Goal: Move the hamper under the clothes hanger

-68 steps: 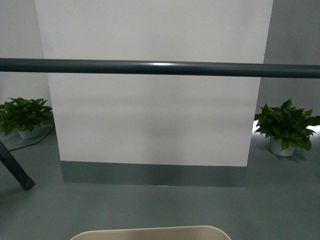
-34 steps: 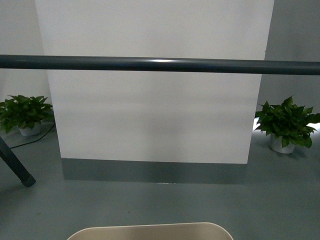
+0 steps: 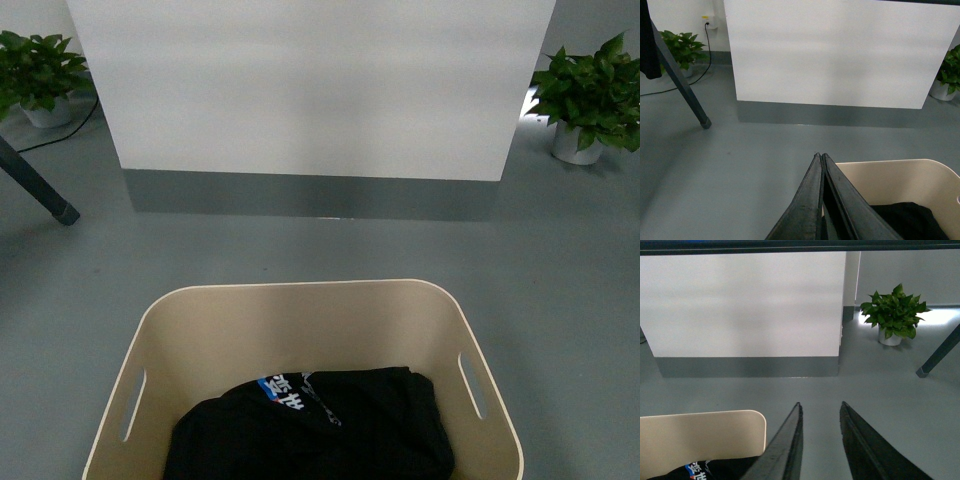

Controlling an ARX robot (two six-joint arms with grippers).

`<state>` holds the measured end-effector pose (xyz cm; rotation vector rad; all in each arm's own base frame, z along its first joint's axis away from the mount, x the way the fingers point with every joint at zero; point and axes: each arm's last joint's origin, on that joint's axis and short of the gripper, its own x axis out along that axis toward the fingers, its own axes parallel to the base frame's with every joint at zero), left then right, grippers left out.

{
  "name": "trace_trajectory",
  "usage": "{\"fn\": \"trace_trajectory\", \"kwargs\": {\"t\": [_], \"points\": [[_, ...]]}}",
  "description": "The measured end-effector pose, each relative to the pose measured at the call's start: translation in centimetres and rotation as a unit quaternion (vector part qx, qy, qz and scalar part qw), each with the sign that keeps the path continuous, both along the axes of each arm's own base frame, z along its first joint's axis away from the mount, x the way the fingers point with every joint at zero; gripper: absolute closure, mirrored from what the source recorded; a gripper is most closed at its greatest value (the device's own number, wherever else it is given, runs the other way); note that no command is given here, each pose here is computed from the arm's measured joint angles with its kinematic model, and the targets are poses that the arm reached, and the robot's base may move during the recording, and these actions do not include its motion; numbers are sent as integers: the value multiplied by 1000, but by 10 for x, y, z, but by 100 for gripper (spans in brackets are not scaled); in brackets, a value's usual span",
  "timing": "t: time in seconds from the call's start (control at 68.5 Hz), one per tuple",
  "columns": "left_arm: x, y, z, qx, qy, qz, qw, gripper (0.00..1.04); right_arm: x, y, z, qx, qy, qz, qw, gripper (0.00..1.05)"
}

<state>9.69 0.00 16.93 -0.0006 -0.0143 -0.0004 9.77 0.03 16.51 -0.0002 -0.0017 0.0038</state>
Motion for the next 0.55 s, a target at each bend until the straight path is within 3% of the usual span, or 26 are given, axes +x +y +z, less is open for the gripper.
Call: {"fn": "trace_trajectory", "kwargs": {"t": [0.073,0.453,0.555], "points": [[0,0,0,-1,0,0,1000,95,0,0,0,0,0,0,1000,66],[0,0,0,-1,0,0,1000,33,0,0,0,0,0,0,1000,6],[0,0,0,-1,0,0,1000,10,0,0,0,0,0,0,1000,8]]}}
